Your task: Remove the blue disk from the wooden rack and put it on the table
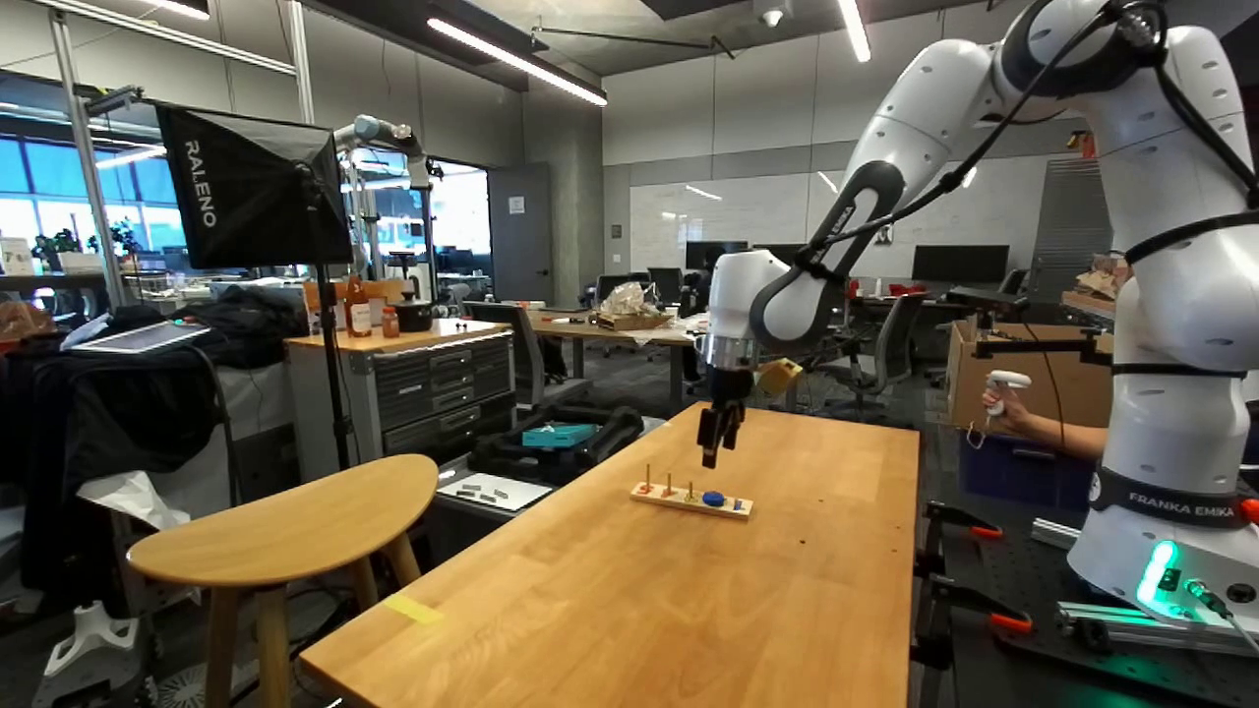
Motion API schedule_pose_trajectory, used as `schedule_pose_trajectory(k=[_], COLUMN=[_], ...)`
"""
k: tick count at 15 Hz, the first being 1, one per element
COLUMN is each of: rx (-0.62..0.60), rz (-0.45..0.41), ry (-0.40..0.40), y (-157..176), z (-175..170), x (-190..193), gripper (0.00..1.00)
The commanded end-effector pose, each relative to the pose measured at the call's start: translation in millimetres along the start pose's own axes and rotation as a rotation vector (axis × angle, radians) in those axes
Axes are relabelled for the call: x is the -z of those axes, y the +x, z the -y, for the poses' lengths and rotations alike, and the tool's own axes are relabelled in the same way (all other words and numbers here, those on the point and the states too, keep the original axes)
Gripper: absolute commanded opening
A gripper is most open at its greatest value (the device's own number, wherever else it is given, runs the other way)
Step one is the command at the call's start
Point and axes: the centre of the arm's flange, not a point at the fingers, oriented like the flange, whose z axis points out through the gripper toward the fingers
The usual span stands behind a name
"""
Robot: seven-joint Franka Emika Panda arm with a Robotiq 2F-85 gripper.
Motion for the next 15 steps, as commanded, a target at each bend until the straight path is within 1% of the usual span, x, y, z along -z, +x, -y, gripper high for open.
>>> schedule_pose_trajectory(k=[1, 5, 11, 12, 13, 15], rx=[-0.026, -0.026, -0.028, -0.027, -0.027, -0.029], rz=[-0.004, 0.027, 0.052, 0.052, 0.052, 0.051], ry=[-0.014, -0.019, -0.02, -0.02, -0.021, -0.021], y=[38, 38, 33, 33, 33, 33], z=[2, 3, 5, 4, 4, 3], x=[-39, -67, -82, -83, -83, -85], gripper=[1.0, 1.0, 1.0, 0.89, 0.74, 0.58])
